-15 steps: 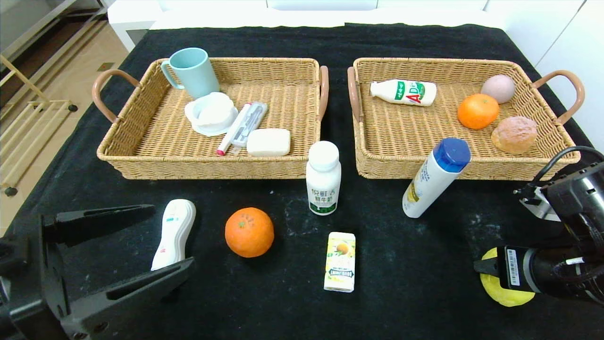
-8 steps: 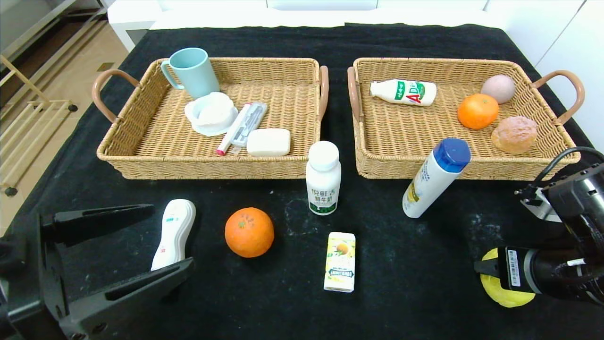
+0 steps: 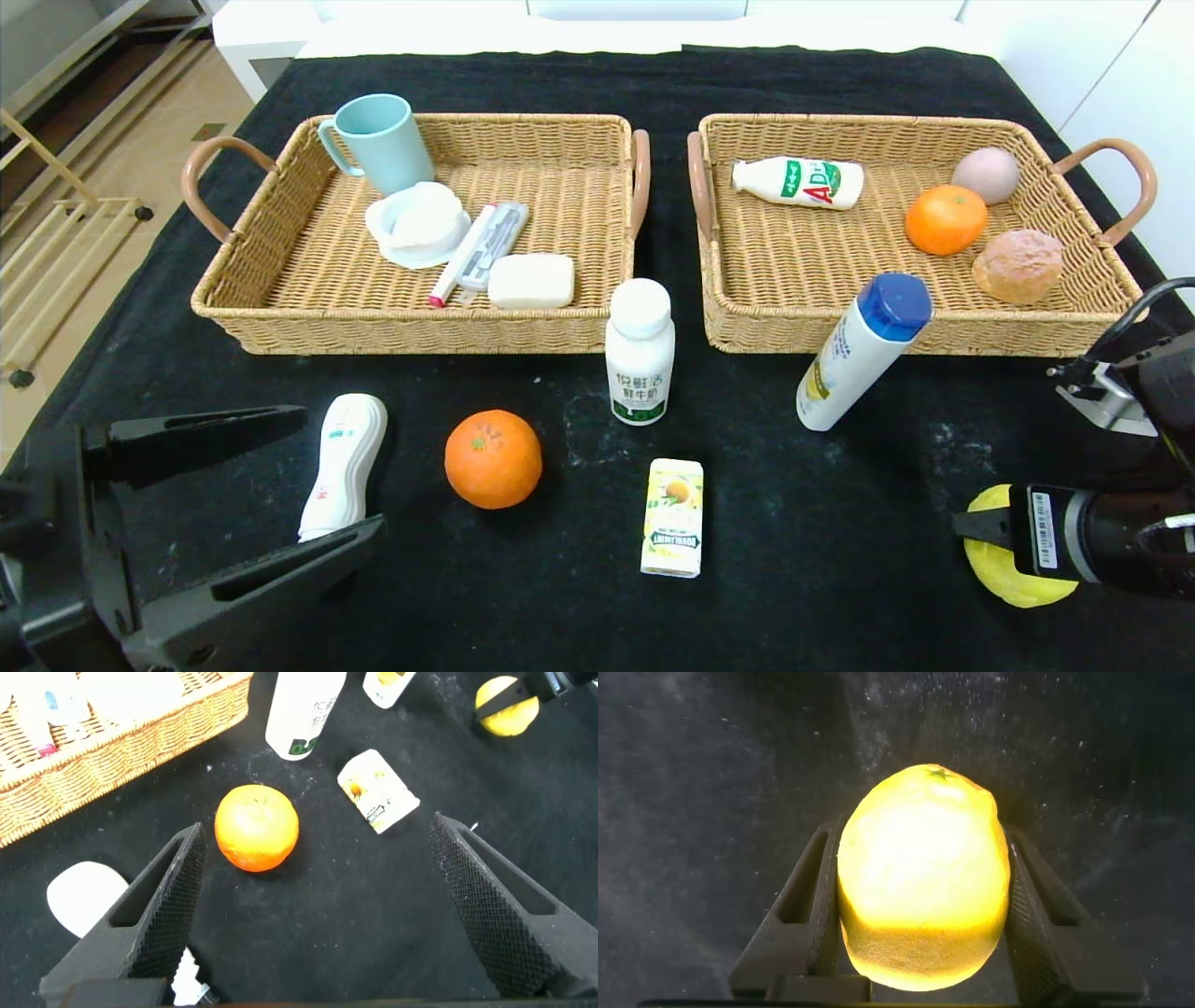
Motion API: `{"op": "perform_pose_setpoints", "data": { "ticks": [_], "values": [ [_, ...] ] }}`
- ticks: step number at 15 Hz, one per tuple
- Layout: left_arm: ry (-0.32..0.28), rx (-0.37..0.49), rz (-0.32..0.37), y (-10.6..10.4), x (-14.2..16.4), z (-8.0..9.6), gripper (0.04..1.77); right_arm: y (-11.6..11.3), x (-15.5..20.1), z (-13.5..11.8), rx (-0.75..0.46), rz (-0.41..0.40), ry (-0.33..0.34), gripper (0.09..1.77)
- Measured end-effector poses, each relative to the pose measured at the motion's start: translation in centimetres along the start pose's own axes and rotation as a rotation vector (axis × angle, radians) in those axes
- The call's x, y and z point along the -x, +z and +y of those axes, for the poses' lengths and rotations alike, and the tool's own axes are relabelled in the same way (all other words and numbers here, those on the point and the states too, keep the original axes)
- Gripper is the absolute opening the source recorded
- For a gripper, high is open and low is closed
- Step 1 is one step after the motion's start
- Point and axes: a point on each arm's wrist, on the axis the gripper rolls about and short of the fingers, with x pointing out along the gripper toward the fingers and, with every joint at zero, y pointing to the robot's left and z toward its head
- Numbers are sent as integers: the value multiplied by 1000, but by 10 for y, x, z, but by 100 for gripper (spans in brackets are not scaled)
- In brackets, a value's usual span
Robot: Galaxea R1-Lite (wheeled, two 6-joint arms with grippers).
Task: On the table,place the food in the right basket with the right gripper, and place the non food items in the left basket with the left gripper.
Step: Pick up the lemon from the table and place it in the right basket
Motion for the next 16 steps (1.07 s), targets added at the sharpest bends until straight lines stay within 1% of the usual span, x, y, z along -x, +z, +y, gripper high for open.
{"op": "perform_pose_setpoints", "data": {
  "ticks": [4,7,12,16],
  "values": [
    [0,-1,1,0,0,0,172,5,10,1,42,-39,18,103],
    [0,-9,3,-1,0,0,172,13,20,2,51,-56,16,103],
    [0,-15,0,-1,1,0,172,43,43,12,78,-119,43,103],
    [2,-19,-11,0,1,0,172,75,52,22,117,-198,55,102]
  ]
}}
